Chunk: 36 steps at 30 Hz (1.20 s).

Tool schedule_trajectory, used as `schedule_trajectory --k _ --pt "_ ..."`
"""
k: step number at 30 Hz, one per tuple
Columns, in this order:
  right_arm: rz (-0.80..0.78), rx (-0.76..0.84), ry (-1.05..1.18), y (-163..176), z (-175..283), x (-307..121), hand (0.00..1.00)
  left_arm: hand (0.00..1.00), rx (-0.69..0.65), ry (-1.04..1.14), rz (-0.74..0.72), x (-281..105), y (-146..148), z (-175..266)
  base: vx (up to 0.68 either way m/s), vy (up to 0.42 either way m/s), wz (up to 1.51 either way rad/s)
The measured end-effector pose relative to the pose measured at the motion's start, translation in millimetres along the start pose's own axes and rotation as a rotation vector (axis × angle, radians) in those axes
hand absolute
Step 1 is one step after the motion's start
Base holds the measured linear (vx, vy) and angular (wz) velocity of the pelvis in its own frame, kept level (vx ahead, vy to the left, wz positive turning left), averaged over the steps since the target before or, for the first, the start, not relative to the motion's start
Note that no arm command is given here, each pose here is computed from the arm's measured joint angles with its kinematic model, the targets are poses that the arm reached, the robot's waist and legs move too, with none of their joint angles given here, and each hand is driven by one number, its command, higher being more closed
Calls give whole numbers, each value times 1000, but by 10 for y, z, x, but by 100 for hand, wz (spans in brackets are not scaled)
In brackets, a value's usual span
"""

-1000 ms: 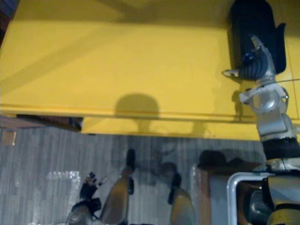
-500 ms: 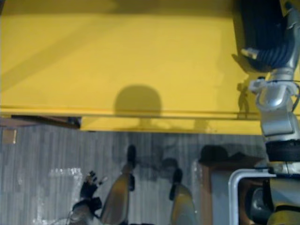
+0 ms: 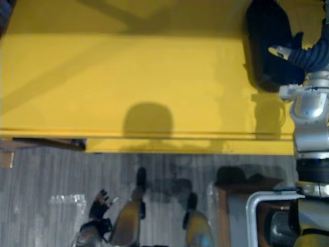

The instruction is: Walk over and take plastic housings, then place them on the shelf

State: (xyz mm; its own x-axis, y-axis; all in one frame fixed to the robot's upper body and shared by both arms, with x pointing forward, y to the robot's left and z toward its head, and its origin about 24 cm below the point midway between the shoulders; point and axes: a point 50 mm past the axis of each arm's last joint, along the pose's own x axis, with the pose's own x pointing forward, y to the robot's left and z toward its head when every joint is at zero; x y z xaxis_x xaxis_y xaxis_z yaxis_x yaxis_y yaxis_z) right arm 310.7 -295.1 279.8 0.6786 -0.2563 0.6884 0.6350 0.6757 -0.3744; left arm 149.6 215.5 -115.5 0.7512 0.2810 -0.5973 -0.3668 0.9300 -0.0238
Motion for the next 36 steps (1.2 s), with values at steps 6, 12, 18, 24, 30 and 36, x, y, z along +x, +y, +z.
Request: schedule_trajectory --k 6,12,18,24,30,36 --pt "91 18 116 154 -290 -286 0 0 28 101 45 -55 125 -199 5 -4 -1" --pt "170 33 188 258 -453 -560 0 0 47 138 62 -107 181 -290 -27 0 -1" --pt "196 82 245 342 -545 -705 0 0 57 184 84 -127 216 -359 37 7 5" --pt "182 156 275 374 -564 -738 0 0 52 214 108 -137 273 -394 44 0 4" --pt "148 240 380 423 -717 -980 0 0 21 270 192 -178 397 -486 -8 5 -2" --pt "68 292 520 398 -931 -1368 0 0 -23 286 252 -202 484 -521 -8 12 -3"
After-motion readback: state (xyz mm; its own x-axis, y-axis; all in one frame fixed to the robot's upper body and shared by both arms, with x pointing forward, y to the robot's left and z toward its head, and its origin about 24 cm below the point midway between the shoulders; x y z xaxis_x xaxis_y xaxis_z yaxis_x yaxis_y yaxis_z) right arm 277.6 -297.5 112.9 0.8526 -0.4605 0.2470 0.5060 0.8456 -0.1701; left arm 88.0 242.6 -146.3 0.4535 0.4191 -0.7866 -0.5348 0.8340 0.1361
